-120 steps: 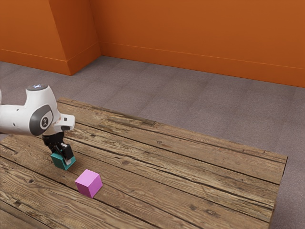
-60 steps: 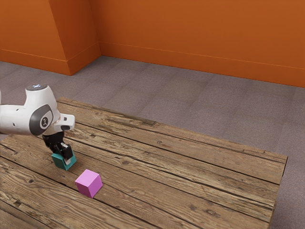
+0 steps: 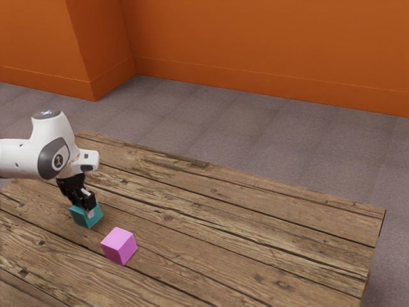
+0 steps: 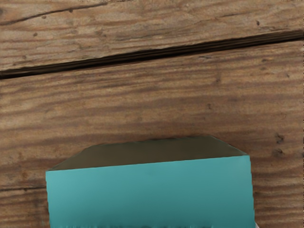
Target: Pick up the blue block with one arm, and put the blue block on the pink block with one arm
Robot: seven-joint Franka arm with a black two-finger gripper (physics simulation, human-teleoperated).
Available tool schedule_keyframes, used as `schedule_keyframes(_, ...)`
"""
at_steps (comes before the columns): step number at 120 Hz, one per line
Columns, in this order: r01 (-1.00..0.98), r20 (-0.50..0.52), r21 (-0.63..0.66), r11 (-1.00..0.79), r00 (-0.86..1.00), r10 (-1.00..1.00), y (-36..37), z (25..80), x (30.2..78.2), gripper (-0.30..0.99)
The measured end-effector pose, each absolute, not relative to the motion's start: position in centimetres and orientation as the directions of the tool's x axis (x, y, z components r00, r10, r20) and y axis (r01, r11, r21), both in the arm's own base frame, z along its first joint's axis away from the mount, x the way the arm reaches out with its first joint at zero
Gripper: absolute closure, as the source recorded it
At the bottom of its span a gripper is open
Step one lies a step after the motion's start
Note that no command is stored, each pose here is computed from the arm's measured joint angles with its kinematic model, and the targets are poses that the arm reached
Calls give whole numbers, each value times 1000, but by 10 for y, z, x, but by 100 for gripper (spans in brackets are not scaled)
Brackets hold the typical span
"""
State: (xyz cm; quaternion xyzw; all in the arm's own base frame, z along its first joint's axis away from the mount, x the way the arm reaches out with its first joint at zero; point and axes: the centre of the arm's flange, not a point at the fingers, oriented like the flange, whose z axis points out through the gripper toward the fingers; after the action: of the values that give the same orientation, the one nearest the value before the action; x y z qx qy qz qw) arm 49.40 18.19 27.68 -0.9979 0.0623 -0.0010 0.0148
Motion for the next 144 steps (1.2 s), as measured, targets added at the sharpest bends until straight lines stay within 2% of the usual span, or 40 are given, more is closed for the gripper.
schedule_keyframes(25,-116,30,-47,-992,993,-117,180,296,495,38)
schedule_keyframes(54,-124,97,-37,-992,987,-127,146,365,490,38)
schedule_keyframes(109,-176,39,20,-984,984,-175,61,376,440,38)
schedule_keyframes(144,-135,12,32,-990,991,-135,54,371,431,39)
